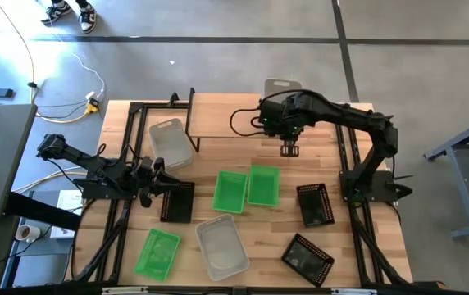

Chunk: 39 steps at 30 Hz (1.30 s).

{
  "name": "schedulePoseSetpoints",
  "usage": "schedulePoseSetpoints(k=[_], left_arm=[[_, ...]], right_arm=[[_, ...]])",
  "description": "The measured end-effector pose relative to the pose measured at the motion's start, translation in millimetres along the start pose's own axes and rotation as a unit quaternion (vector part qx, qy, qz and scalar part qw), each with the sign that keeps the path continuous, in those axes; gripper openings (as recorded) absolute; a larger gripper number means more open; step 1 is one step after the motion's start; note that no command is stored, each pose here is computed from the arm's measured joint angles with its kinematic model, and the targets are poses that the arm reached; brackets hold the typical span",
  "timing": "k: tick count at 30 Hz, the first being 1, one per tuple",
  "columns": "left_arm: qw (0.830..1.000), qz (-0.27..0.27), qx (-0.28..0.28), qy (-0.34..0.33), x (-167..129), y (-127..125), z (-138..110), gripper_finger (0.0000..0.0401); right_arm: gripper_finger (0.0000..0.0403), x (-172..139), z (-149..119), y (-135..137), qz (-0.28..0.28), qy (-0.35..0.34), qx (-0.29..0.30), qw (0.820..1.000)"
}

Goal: Stack baskets on shelf by color
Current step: Put the top right gray bin on the shelf

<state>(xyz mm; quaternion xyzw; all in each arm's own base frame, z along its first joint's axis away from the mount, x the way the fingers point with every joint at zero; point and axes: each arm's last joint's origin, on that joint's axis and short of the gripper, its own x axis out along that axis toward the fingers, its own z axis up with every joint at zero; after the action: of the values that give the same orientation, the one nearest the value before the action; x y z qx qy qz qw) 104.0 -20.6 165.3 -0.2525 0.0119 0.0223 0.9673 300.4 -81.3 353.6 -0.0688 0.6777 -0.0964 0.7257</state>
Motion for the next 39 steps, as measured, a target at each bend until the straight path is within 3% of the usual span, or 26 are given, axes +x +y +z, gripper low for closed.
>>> schedulePoseSetpoints(k=[23, 39], left_arm=[[1.000, 0.002, 0.001, 0.003, 0.0, 0.3, -0.6, 0.0106], [1.000, 0.001, 0.001, 0.003, 0.0, 0.3, -0.6, 0.0106]], right_arm=[[0.0000, 36.7, 15.1, -4.5, -0.011, 0.024, 0.002, 1.000], [0.0006, 38.8, 17.1, -5.5, -0.029, 0.025, -0.011, 0.999]])
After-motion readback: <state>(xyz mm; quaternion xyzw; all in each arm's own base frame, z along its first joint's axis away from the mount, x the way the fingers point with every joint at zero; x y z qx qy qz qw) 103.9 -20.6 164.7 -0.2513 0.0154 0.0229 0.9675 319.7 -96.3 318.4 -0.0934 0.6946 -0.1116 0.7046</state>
